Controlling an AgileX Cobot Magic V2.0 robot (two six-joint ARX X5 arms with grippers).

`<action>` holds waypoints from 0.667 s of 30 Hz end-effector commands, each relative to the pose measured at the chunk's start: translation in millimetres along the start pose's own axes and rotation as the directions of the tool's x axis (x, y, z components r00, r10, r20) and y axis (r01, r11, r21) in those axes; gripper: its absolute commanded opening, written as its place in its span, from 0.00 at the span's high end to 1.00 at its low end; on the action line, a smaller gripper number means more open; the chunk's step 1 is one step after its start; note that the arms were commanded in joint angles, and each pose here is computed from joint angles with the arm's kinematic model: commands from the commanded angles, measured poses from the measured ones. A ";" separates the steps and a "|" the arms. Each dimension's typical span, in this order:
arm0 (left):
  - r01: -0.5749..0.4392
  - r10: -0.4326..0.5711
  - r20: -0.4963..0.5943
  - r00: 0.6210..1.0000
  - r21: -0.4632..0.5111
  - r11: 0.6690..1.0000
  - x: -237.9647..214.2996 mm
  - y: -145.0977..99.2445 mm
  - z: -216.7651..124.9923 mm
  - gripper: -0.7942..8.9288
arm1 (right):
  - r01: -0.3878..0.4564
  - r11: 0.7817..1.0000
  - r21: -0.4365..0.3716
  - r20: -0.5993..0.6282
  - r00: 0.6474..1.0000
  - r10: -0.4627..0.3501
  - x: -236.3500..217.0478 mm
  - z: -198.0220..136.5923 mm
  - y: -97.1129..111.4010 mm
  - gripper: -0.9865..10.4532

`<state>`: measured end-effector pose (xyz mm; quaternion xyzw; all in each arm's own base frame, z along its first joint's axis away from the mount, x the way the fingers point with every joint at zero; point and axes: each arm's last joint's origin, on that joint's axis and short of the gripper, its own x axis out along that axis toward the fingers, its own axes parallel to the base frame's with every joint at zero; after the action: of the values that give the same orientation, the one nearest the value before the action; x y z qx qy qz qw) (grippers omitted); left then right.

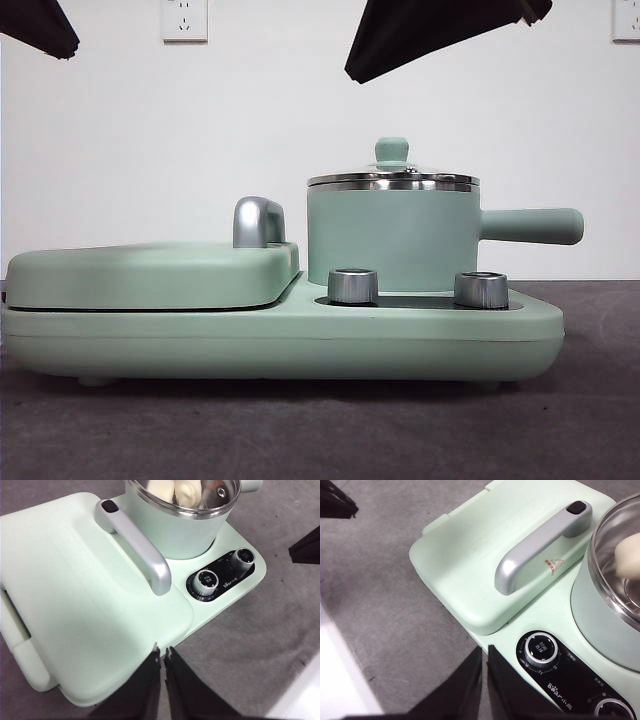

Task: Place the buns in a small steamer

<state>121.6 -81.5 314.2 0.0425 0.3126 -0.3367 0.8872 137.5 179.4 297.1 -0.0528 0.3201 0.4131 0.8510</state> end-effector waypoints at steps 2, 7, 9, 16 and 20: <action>-0.051 0.048 0.072 0.996 0.046 0.998 -3.1 8.1 -1.2 0.90 | -0.013 1.000 -0.013 0.018 1.000 0.013 -0.8 4.3 3.6 0.90; -0.188 0.179 0.306 0.935 -0.001 0.982 -2.1 29.1 -26.0 0.90 | -0.013 1.000 -0.013 0.018 1.000 0.013 -0.8 4.3 3.6 0.90; -0.243 0.236 0.381 0.894 -0.030 0.969 -0.6 36.6 -43.0 0.90 | -0.013 1.000 -0.013 0.018 1.000 0.013 -0.8 4.3 3.6 0.90; -0.400 0.395 0.532 0.749 -0.112 0.910 11.3 53.8 -107.5 0.90 | -0.013 1.000 -0.013 0.018 1.000 0.013 -0.8 4.3 3.6 0.90; -0.429 0.442 0.536 0.719 -0.158 0.889 22.0 58.8 -136.0 0.90 | -0.013 1.000 -0.013 0.018 1.000 0.013 -0.8 4.3 3.6 0.90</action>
<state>100.1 -10.4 185.5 0.0057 0.0347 -0.1161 0.9926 137.5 179.4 297.1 -0.0528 0.3201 0.4131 0.8510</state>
